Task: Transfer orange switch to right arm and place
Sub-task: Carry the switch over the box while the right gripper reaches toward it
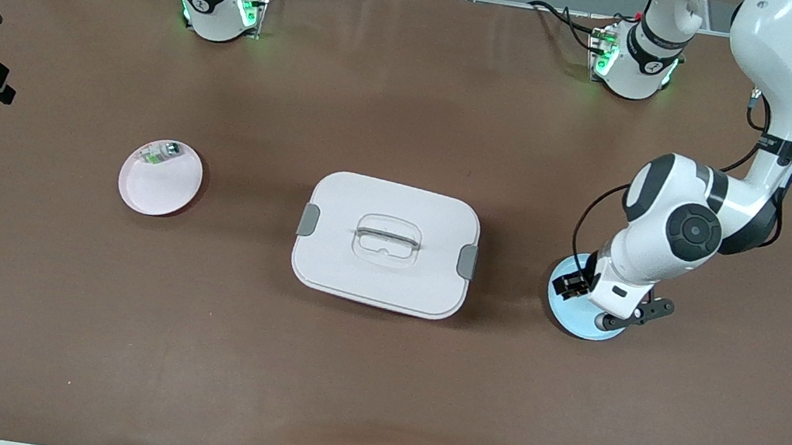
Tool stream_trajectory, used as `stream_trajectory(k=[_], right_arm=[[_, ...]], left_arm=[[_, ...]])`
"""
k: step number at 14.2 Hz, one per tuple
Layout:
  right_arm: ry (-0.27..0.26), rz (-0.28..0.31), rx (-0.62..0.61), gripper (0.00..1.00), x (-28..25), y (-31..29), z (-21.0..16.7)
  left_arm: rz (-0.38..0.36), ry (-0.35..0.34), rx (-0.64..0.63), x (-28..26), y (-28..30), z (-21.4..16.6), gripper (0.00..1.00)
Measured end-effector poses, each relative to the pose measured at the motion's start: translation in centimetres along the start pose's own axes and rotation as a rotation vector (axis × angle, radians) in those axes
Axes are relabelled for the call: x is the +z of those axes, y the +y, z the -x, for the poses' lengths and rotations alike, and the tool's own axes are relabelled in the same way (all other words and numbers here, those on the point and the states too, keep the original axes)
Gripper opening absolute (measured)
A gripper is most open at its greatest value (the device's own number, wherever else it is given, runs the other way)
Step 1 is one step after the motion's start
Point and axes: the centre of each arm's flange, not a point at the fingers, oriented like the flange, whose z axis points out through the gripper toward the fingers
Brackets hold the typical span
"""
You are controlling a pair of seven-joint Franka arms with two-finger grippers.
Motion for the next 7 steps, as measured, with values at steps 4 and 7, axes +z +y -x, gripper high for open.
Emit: stream_trajectory(k=[4, 7], right_arm=[[-0.013, 0.027, -0.046, 1.00, 0.7, -3.0, -0.5], [-0.023, 0.075, -0.016, 1.00, 2.1, -6.9, -1.1]], left_arm=[[0.056, 0.004, -0.147, -4.2, 5.1, 2.3, 0.72], [0.127, -0.019, -0.289, -7.2, 8.4, 4.1, 0.72]])
